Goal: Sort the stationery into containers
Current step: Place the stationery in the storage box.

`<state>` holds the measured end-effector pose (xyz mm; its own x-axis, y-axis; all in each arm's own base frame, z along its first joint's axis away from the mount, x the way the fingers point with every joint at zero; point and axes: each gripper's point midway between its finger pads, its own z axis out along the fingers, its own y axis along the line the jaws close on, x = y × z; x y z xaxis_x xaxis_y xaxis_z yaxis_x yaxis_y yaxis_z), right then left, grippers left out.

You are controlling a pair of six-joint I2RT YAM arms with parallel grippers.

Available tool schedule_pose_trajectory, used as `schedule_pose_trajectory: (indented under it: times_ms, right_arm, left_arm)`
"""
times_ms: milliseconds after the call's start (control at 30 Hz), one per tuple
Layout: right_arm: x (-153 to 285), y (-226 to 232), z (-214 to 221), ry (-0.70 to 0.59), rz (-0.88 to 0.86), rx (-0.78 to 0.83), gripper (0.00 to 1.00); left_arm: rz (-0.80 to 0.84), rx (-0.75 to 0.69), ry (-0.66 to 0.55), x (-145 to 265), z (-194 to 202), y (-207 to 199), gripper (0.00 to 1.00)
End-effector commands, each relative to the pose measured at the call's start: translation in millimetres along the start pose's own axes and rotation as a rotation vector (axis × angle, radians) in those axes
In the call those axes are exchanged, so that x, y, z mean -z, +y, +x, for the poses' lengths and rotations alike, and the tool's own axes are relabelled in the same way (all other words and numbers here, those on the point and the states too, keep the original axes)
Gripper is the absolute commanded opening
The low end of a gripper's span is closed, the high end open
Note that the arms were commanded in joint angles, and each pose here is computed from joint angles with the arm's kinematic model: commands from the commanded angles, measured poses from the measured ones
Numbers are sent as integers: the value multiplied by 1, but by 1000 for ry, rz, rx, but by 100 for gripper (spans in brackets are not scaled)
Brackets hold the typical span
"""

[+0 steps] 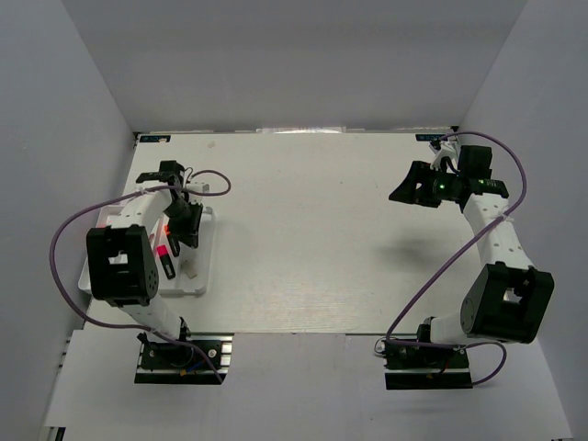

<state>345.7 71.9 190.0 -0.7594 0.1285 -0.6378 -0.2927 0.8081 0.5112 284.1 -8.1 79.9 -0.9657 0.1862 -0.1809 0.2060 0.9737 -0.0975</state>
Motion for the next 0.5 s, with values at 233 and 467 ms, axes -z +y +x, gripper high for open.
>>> schedule_pose_trajectory:
  times_ms: [233,467]
  right_arm:
    - [-3,-1,-4,-4,-15,21,69]
    - [-4,-5,-2,6,4,18,75]
  left_arm:
    - [20,18,17,-24,-5,2,21]
    - [35,34,16,-26,-12,0,47]
